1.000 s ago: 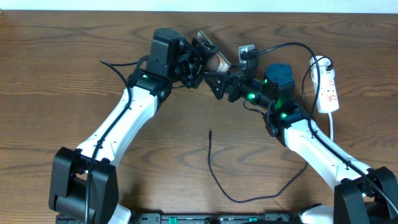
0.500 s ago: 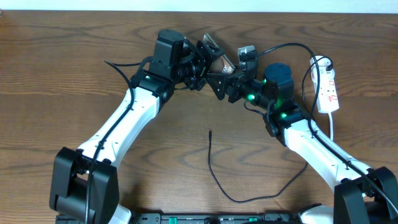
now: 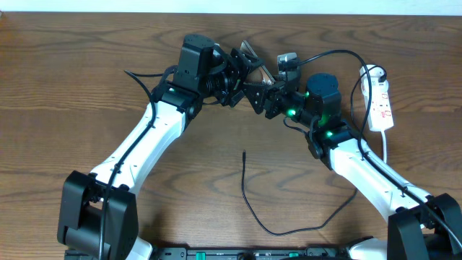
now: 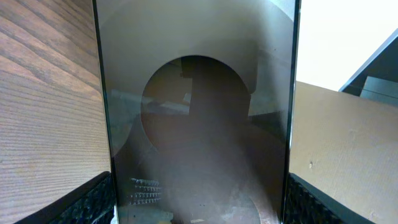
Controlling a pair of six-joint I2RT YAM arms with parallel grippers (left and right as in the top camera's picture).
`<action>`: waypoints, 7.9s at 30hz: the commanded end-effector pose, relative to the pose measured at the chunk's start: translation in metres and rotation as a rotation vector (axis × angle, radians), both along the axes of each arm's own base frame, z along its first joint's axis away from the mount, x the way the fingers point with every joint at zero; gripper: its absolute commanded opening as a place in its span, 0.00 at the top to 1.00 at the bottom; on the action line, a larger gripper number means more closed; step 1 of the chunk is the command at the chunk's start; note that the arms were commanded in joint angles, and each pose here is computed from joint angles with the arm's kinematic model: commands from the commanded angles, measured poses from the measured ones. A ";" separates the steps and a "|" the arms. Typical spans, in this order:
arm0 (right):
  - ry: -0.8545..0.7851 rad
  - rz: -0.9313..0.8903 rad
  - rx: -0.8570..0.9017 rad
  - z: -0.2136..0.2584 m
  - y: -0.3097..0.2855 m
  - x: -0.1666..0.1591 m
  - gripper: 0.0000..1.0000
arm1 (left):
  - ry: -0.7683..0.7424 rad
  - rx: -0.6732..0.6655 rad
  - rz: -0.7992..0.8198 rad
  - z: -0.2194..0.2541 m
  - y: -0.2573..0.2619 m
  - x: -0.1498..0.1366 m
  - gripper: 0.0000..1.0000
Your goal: Plug charger to phone and switch on socket
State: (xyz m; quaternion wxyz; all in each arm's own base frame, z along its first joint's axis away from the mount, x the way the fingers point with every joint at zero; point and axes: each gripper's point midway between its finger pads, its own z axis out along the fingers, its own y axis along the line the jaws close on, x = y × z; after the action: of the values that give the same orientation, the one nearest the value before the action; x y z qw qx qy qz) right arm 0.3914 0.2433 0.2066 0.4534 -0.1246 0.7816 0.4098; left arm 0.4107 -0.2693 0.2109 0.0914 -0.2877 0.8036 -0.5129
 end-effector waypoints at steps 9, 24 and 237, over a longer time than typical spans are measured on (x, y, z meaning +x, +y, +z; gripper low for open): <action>-0.016 -0.020 -0.014 0.003 -0.001 0.004 0.45 | -0.043 -0.028 -0.041 0.018 -0.005 -0.006 0.93; -0.018 -0.020 -0.013 0.003 -0.001 0.004 0.63 | -0.043 -0.027 -0.049 0.017 -0.009 -0.009 0.93; 0.843 -0.145 1.012 0.078 0.054 -0.016 0.01 | -0.366 -0.168 -0.029 0.088 0.050 0.039 0.93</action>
State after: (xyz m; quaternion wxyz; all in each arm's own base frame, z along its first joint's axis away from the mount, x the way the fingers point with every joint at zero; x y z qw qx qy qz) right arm 0.3800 0.2924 0.2802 0.1409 0.3405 0.6067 0.7044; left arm 0.4571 -0.2159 0.2840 0.2000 -0.2140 0.7346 -0.6120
